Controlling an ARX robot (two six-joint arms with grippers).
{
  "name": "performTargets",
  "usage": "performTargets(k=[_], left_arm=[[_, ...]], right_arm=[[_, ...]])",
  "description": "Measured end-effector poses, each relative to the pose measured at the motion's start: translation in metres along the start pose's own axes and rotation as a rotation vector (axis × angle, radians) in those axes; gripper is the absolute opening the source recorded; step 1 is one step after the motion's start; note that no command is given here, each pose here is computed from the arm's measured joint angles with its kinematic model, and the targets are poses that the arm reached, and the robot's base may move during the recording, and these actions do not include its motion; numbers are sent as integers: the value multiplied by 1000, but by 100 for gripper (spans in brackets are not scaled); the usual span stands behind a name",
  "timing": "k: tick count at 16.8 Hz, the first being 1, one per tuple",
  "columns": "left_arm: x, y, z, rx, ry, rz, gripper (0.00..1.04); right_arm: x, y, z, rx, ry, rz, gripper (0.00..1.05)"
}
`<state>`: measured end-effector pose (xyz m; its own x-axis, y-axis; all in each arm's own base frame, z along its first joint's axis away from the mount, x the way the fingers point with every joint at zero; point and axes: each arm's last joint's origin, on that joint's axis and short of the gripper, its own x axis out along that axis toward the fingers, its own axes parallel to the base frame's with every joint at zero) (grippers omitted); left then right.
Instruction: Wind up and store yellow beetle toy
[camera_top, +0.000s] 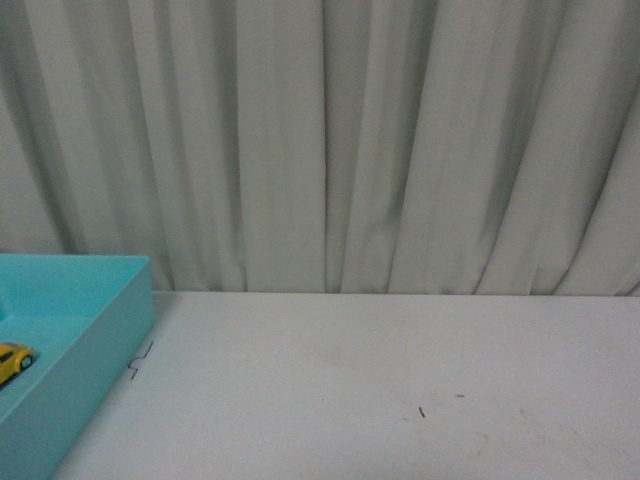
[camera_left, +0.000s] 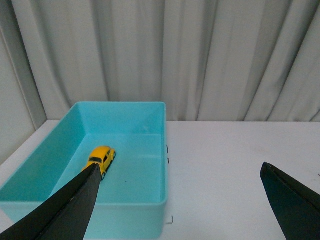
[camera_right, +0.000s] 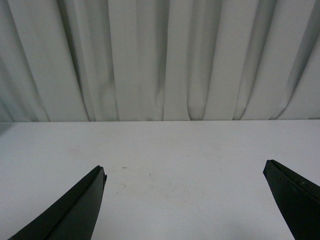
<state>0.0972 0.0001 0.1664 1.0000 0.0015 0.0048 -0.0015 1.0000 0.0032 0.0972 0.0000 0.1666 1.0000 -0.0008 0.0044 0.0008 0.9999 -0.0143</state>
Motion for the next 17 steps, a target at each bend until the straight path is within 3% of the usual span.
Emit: performTargets(k=[17], left_arm=[[0,0,0,0,1,0,98]], right_arm=[[0,0,0,0,0,0,98]])
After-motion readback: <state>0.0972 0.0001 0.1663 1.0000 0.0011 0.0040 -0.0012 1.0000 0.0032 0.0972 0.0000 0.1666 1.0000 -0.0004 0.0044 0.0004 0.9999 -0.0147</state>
